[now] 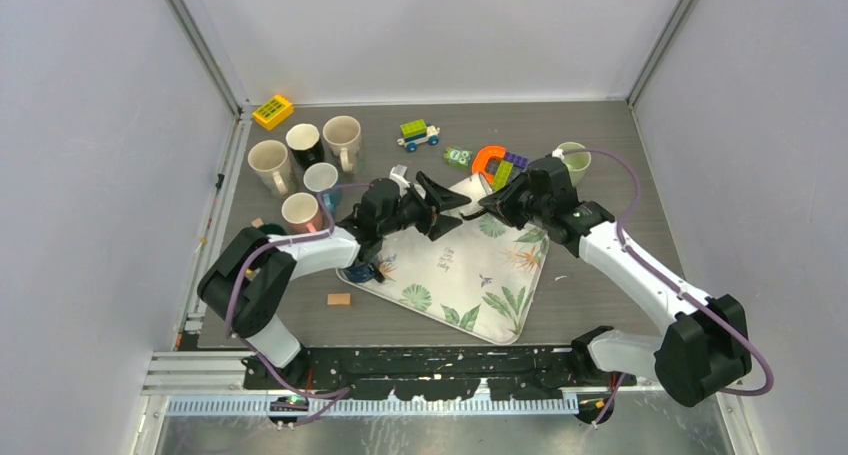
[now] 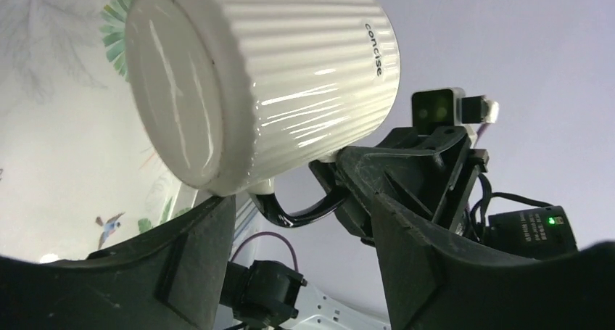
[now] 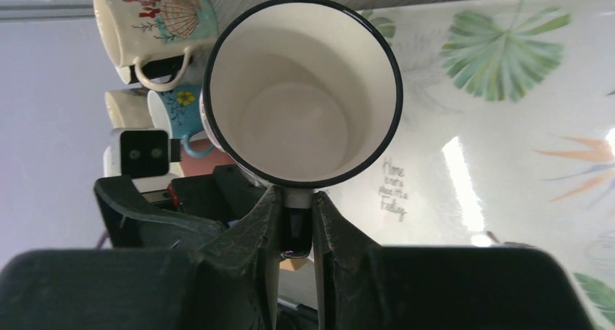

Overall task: Turn the mug right side up
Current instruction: Turn over the cup on the tray.

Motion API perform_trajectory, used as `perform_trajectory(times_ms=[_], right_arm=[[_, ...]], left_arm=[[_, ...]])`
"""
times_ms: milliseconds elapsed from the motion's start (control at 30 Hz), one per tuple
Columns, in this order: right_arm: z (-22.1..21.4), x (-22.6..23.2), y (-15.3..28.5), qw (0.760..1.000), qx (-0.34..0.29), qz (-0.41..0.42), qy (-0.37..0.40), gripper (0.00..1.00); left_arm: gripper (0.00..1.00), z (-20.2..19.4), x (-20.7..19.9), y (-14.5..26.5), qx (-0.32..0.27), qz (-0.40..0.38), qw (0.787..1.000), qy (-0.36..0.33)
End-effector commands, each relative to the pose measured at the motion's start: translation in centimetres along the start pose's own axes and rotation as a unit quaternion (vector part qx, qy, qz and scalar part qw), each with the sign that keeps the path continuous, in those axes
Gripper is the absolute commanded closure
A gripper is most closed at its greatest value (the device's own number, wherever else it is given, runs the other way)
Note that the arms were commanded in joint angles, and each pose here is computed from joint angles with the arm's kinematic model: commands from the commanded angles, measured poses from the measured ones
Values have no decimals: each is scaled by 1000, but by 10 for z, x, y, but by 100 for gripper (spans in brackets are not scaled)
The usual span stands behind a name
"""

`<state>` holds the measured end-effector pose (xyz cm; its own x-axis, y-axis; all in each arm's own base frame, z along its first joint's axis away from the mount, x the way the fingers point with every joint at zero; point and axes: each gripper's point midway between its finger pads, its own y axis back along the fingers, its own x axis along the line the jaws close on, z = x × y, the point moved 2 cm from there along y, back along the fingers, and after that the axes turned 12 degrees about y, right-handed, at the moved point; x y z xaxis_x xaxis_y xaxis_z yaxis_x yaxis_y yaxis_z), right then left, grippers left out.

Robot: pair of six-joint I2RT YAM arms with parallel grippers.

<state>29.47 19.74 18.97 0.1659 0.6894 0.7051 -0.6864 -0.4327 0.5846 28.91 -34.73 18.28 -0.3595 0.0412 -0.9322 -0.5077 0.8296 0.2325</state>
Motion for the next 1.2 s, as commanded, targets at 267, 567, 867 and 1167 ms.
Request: perform_trajectory(times_ms=[267,567,867,1167], right_arm=[[52,12,49,985,-120,-46,112,100],[66,-17,61,968,-158,-128,147,100],[79,-38,60,949,-192,-189,164,100],[104,-72,79,898,-262,-304,182,99]], left_arm=[[21,-9,-30,17,-4,15,992,-127],[16,-16,-42,34,-1,33,980,-195],[15,-19,-42,43,11,39,976,-212],[15,-26,-45,61,24,48,970,-237]])
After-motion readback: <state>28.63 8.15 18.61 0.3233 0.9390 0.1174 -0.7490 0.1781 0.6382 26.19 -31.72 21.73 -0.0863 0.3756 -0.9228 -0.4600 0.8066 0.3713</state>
